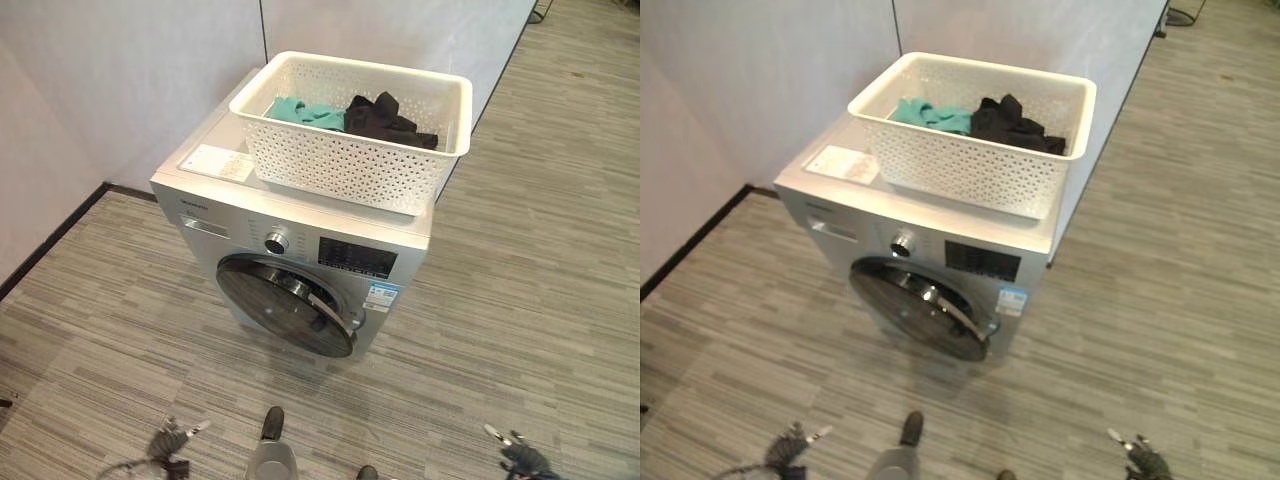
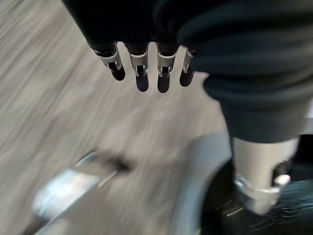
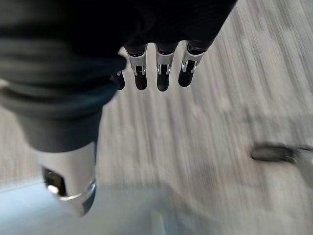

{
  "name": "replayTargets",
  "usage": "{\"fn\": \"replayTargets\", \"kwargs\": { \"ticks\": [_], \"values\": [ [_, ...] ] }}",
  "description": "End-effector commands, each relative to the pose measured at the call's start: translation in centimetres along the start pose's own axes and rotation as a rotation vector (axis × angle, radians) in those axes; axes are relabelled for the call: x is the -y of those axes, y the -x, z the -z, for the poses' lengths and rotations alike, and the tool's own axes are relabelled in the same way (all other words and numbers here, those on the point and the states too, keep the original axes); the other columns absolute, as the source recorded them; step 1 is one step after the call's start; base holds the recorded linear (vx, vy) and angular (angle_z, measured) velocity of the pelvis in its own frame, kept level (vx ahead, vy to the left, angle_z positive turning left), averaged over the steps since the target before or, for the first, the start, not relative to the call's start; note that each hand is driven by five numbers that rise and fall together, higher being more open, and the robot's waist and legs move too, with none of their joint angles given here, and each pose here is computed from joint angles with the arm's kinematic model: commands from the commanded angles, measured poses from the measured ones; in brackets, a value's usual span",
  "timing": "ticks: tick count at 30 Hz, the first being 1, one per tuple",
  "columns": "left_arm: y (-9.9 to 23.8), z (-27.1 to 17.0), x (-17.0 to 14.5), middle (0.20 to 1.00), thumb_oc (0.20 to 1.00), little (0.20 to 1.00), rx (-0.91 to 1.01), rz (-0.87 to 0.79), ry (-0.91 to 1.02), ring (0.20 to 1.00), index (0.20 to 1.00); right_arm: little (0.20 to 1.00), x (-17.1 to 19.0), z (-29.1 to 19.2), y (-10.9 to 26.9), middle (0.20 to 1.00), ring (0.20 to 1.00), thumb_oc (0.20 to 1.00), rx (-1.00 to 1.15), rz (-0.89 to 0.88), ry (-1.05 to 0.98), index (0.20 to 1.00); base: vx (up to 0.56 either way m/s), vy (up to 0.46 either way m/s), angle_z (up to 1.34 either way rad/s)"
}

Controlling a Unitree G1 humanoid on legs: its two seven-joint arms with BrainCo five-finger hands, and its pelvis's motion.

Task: Grab the laundry basket,head to the washer,open it,put in the laundry and shut it.

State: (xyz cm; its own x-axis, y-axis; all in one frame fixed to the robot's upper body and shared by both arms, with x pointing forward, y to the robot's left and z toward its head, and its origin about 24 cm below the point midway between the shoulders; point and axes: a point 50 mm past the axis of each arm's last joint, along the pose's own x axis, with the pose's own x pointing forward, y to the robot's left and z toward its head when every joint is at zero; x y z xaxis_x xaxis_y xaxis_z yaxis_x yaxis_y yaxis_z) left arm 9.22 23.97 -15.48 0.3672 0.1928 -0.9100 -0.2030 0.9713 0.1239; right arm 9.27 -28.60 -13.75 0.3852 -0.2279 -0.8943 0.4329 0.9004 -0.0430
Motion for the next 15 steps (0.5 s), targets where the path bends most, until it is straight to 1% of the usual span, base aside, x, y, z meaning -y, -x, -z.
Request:
{"fn": "replayTargets", "kwargs": {
  "ticks": [1, 2, 3, 4, 5, 6, 8, 11, 12, 14, 15],
  "values": [
    [-0.5, -1.2, -1.7, 1.0, 1.0, 1.0, -0.044, -0.078, -0.105, 1.0, 1.0, 1.0, 0.5, 0.0, -0.2, 1.0, 1.0, 1.0, -0.015, 0.031, 0.061, 1.0, -0.02, 0.023, 0.64],
    [-0.7, -0.8, -1.3, 1.0, 1.0, 1.0, -0.083, -0.117, -0.176, 1.0, 1.0, 1.0, 0.1, 2.0, -0.4, 1.0, 1.0, 1.0, -0.094, 0.059, 0.054, 1.0, -0.02, 0.021, 0.56],
    [-0.7, -0.8, -1.3, 1.0, 1.0, 1.0, -0.082, -0.117, -0.176, 1.0, 1.0, 1.0, 0.1, 1.9, -0.4, 1.0, 1.0, 1.0, -0.093, 0.059, 0.054, 1.0, -0.1, 0.01, 0.77],
    [-0.7, -0.7, -1.1, 1.0, 1.0, 1.0, -0.084, -0.139, -0.212, 1.0, 1.0, 1.0, -0.2, 3.0, -0.4, 1.0, 1.0, 1.0, -0.132, 0.081, 0.089, 1.0, -0.07, -0.02, 0.67],
    [-0.7, -0.7, -1.1, 1.0, 1.0, 1.0, -0.083, -0.14, -0.212, 1.0, 1.0, 1.0, -0.2, 3.0, -0.4, 1.0, 1.0, 1.0, -0.131, 0.08, 0.089, 1.0, -0.15, 0.025, 0.87],
    [-0.6, -0.1, -0.9, 1.0, 1.0, 1.0, -0.088, -0.142, -0.215, 1.0, 1.0, 1.0, -0.1, 3.8, -0.3, 1.0, 1.0, 1.0, -0.165, 0.102, 0.147, 1.0, -0.08, 0.049, 0.56],
    [-0.6, 0.4, -0.8, 1.0, 1.0, 1.0, -0.099, -0.138, -0.22, 1.0, 1.0, 1.0, -0.1, 4.2, -0.2, 1.0, 1.0, 1.0, -0.181, 0.108, 0.177, 1.0, -0.03, 0.092, 0.08],
    [-0.2, 2.8, -0.3, 1.0, 1.0, 1.0, -0.168, -0.117, -0.24, 1.0, 1.0, 1.0, 0.3, 5.7, 0.1, 1.0, 1.0, 1.0, -0.255, 0.133, 0.247, 1.0, 0.07, 0.274, -0.09],
    [0.0, 3.7, 0.0, 1.0, 1.0, 1.0, -0.198, -0.113, -0.241, 1.0, 1.0, 1.0, -0.3, 6.3, 0.1, 1.0, 1.0, 1.0, -0.271, 0.118, 0.238, 1.0, 0.18, 0.347, -0.07],
    [0.5, 5.6, 0.1, 1.0, 1.0, 1.0, -0.26, -0.091, -0.311, 1.0, 1.0, 1.0, -0.3, 7.9, 0.6, 1.0, 1.0, 1.0, -0.314, 0.118, 0.217, 1.0, 0.12, 0.366, 0.08],
    [0.5, 5.6, 0.1, 1.0, 1.0, 1.0, -0.26, -0.091, -0.311, 1.0, 1.0, 1.0, -0.3, 7.9, 0.6, 1.0, 1.0, 1.0, -0.314, 0.118, 0.216, 1.0, 0.08, 0.398, 0.66]
  ]
}}
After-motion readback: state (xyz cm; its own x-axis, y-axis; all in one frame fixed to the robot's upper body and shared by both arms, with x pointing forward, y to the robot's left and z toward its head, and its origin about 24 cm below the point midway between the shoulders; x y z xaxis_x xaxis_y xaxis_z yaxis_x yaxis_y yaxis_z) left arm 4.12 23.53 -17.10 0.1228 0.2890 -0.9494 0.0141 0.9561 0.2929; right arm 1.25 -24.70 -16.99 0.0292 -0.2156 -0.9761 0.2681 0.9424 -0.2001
